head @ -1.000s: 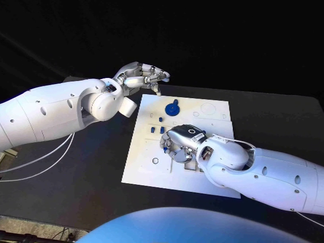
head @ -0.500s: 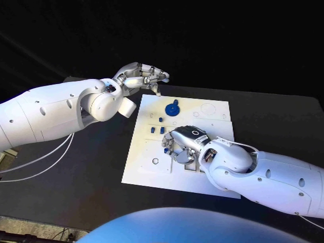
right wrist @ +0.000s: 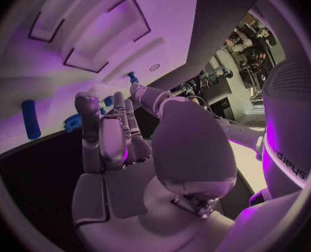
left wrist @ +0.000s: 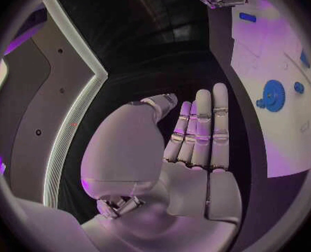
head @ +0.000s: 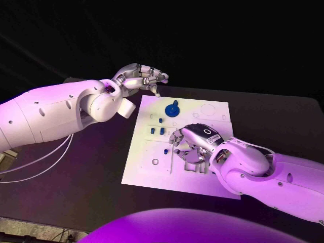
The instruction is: Assemble the parts on the task board
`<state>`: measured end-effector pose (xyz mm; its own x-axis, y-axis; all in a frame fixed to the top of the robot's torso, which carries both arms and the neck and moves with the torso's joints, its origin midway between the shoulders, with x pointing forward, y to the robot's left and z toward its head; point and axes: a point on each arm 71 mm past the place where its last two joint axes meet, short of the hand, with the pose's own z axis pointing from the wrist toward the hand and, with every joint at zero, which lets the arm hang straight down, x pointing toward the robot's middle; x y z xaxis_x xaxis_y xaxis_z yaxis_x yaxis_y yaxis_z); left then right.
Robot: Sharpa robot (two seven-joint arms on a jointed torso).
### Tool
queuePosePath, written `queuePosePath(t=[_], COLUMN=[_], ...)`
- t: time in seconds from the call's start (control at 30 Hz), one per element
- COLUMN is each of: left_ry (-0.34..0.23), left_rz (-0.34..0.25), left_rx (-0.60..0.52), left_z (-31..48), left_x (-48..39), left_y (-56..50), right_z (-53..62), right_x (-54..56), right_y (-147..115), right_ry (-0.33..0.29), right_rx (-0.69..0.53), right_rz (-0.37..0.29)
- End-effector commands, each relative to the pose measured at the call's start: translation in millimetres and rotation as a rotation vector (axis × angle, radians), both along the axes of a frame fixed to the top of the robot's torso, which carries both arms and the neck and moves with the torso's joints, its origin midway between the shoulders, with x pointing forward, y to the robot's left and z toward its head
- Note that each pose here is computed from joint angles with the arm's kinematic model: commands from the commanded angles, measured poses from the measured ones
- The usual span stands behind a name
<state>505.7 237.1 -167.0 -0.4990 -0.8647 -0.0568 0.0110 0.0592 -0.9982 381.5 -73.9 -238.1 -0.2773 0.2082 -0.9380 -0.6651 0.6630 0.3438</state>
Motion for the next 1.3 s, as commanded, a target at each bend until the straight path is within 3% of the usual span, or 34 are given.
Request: queuePosePath(t=[0.03, 0.2, 0.4, 0.67, 1.3], left_ry=[-0.004, -0.005, -0.005, -0.004, -0.005], left_rz=[-0.015, -0.012, -0.010, -0.011, -0.010], left_rx=[-0.004, -0.003, -0.002, -0.002, -0.003], left_z=[0.8, 0.8, 0.8, 0.7, 0.9], left_x=[-0.6, -0.7, -0.8, -0.8, -1.2], left_y=[-0.9, 0.5, 1.3, 1.0, 0.4], right_z=[14.7, 31.7, 44.2, 38.7, 20.3], right_x=[1.5, 10.5, 35.2, 50.4, 54.7], right_y=[-9.7, -31.2, -71.2, -90.4, -71.8], right_ry=[-0.036, -0.023, 0.002, 0.018, 0.058], right_rx=[0.059, 0.052, -0.011, -0.116, -0.151], right_rz=[-0.031, -0.075, -0.165, -0.187, -0.156])
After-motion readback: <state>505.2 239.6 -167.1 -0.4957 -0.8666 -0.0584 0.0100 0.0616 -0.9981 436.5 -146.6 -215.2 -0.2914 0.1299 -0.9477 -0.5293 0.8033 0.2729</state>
